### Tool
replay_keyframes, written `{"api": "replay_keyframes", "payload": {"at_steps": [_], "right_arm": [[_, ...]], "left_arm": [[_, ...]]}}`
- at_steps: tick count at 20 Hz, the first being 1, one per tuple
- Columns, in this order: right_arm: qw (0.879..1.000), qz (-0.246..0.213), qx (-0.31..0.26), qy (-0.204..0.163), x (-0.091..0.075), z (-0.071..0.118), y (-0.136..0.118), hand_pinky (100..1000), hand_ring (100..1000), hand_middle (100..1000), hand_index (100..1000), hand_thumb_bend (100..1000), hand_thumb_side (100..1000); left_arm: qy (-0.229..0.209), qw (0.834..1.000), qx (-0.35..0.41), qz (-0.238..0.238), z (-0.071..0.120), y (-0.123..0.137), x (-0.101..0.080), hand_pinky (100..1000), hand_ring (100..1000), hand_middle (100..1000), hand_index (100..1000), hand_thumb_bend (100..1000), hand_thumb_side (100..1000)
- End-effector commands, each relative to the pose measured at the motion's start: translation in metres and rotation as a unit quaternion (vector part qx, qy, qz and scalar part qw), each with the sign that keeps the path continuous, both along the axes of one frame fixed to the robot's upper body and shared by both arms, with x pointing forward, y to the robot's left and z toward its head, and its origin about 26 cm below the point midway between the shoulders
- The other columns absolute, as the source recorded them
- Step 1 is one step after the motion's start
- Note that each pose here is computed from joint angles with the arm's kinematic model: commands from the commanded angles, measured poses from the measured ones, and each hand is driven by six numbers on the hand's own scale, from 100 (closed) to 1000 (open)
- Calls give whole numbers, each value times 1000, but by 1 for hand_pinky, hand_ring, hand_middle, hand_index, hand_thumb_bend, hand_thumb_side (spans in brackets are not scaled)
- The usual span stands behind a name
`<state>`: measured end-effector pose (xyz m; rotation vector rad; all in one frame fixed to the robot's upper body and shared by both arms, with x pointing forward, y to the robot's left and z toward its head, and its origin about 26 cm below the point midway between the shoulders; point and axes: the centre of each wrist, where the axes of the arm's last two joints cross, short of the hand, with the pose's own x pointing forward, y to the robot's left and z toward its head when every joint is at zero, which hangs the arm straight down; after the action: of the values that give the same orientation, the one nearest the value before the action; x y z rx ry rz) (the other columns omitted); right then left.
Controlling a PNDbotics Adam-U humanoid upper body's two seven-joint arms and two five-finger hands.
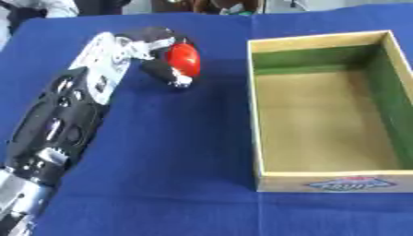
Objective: Pick up objects on the table and place them in the box.
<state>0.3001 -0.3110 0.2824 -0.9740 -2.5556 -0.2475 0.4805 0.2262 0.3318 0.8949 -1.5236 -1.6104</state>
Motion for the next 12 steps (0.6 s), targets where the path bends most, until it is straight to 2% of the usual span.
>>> {"api": "replay_keyframes", "payload": {"at_steps": [1, 4, 7, 9, 10, 11, 12], "right_arm": [[1000, 0, -3, -15, -3, 8, -1, 708, 711, 761, 745, 100, 811], [1000, 0, -2, -15, -3, 8, -1, 709, 712, 762, 745, 100, 811], [1000, -1, 1, -14, -3, 7, -1, 709, 712, 762, 745, 100, 811], [1000, -1, 1, -13, -3, 7, -1, 709, 712, 762, 745, 100, 810], [1000, -1, 1, -13, -3, 7, -1, 709, 712, 762, 745, 100, 810], [1000, -2, 1, -14, -3, 7, -1, 708, 713, 762, 745, 100, 808], [1000, -1, 1, -15, -3, 7, -1, 708, 713, 762, 745, 100, 808]], "left_arm": [[-2, 1000, 2, 6, 12, 4, -2, 319, 566, 790, 982, 478, 597], [4, 1000, -2, 5, 12, 3, -2, 314, 558, 778, 977, 450, 589], [-3, 1000, -15, 0, 13, 2, -3, 293, 527, 697, 942, 429, 596], [-9, 1000, -21, 0, 13, 1, -3, 266, 497, 644, 910, 372, 588], [-11, 1000, -23, 1, 12, 1, -3, 266, 497, 644, 910, 372, 588], [-13, 1000, -24, 2, 12, 0, -3, 231, 474, 637, 881, 284, 556], [-14, 1000, -26, 5, 12, 0, -3, 224, 472, 636, 877, 265, 548]]}}
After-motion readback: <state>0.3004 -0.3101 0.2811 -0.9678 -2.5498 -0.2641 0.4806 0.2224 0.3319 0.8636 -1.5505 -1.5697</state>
